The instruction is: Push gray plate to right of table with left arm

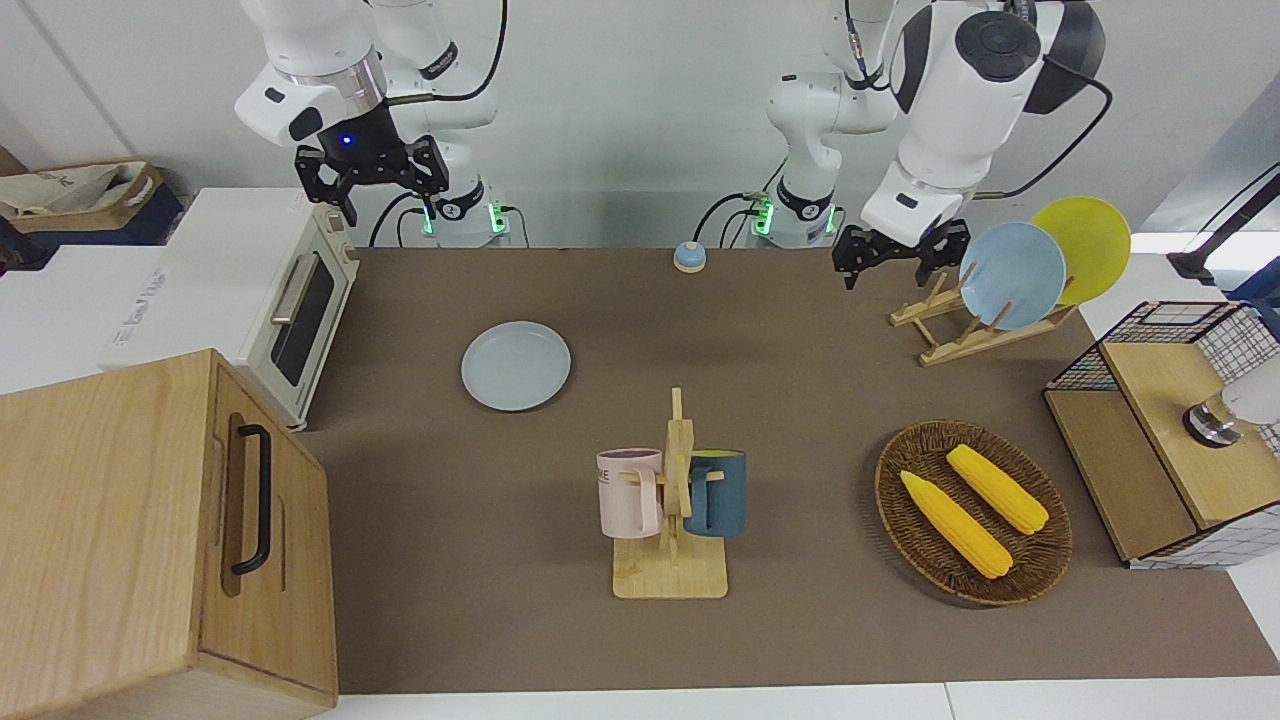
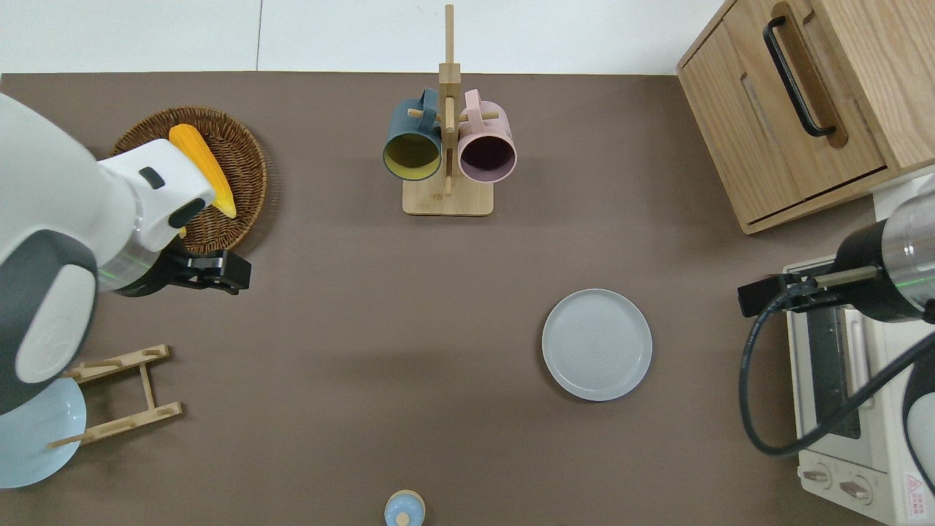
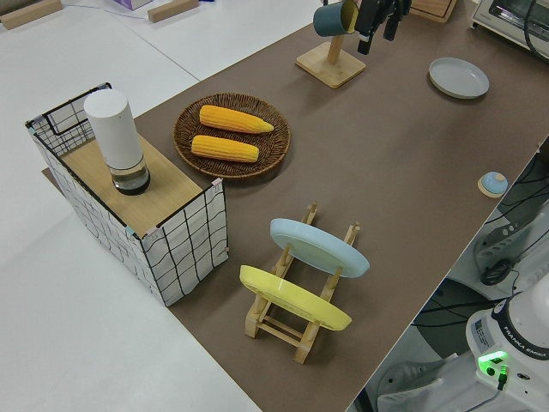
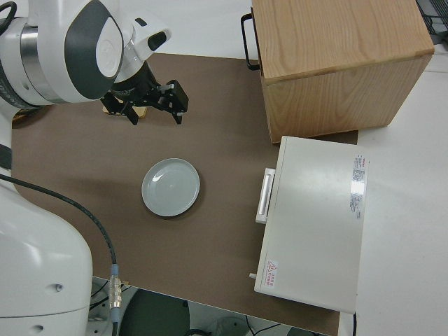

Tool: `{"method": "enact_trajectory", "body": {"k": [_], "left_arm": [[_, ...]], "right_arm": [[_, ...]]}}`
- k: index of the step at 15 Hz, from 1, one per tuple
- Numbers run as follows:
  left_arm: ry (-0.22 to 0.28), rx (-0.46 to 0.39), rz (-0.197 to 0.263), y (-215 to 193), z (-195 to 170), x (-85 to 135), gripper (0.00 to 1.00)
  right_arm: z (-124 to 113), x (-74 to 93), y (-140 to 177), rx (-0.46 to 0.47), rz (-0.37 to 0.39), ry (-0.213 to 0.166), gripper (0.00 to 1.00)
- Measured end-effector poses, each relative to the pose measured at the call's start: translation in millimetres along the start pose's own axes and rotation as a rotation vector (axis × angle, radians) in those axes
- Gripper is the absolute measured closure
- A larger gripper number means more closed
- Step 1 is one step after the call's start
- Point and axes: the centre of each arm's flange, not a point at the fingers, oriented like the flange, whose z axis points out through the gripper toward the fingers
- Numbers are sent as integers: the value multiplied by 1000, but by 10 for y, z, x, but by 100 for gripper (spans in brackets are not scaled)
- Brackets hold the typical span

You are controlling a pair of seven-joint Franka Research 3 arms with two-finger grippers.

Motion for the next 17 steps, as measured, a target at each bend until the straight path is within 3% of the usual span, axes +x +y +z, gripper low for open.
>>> {"method": "enact_trajectory", "body": {"k": [4, 7, 13, 17], "left_arm": [[-17, -30, 36, -594, 33, 9, 0], [-20, -81, 26, -872, 68, 11, 0], [13, -107, 11, -917, 65, 63, 0], [41, -67, 10, -956, 44, 95, 0]], "right_arm": [[0, 0, 0, 0, 0, 0, 1], [0, 0, 0, 0, 0, 0, 1], [0, 0, 0, 0, 0, 0, 1], [0, 0, 0, 0, 0, 0, 1]]}}
